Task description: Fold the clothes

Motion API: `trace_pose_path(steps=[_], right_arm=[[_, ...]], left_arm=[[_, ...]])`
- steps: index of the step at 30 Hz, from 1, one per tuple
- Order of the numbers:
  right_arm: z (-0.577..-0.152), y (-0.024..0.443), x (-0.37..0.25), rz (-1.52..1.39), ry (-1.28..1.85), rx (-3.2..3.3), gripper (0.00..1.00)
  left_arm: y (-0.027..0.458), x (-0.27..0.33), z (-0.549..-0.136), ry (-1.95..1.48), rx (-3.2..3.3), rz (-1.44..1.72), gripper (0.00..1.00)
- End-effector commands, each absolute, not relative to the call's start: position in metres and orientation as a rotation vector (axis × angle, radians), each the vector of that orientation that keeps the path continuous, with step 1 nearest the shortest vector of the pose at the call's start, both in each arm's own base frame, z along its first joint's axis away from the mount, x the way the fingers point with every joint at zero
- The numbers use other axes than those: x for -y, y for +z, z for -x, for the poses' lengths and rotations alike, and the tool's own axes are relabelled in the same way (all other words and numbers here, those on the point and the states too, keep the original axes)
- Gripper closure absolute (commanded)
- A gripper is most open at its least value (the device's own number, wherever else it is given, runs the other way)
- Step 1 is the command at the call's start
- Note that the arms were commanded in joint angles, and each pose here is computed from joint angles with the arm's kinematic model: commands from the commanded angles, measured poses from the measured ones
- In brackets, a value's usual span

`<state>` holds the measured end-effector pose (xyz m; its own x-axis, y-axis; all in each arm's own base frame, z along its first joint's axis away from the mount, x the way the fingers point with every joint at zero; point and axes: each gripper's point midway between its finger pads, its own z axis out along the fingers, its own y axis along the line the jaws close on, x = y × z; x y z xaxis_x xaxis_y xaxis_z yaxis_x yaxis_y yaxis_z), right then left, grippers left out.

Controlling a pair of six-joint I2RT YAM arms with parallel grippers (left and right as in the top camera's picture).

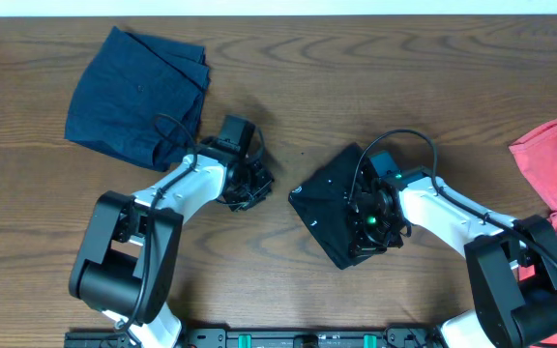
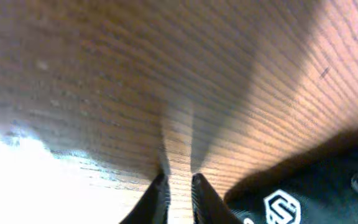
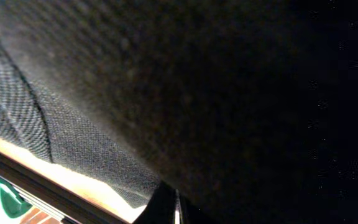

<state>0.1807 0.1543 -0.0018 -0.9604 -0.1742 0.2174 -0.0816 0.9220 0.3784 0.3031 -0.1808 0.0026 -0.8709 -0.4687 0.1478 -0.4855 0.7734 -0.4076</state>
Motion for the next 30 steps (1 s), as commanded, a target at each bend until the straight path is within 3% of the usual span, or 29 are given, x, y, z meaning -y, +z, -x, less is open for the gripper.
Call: trace_pose_path(steps=[1,5,10,14,19,24,30], right_arm=[[-0.187,-0.005,-0.147,-0.237,-0.474,2.873,0.93],[-0.205,0.044,-0.169,-0.398,-0.728,2.938,0.87],[-0.249,0.129,-0.17,-0.473,-0.928,3.22,0.83],[-0.276,0.153,-0.13,-0.069,-0.755,3.459,0.89],[-0.279,0.134,-0.1,0.117,-0.54,3.474,0.94],[-0.266,0.077,-0.093,0.236,-0.413,3.301,0.99],[-0.24,0.013,-0.083,0.341,-0.237,3.072,0.99]], left_arm=[[0.023,0.19,-0.303,0.81,2.978,-0.573,0.77],[0.059,0.209,-0.31,1.024,3.046,-0.23,0.67],[0.088,0.228,-0.318,1.195,3.153,0.216,0.48],[0.084,0.24,-0.313,1.194,3.155,0.413,0.44],[0.071,0.266,-0.293,1.172,3.098,0.68,0.41],[0.046,0.271,-0.276,1.019,3.079,0.743,0.42],[0.014,0.234,-0.268,0.662,3.113,0.643,0.53]])
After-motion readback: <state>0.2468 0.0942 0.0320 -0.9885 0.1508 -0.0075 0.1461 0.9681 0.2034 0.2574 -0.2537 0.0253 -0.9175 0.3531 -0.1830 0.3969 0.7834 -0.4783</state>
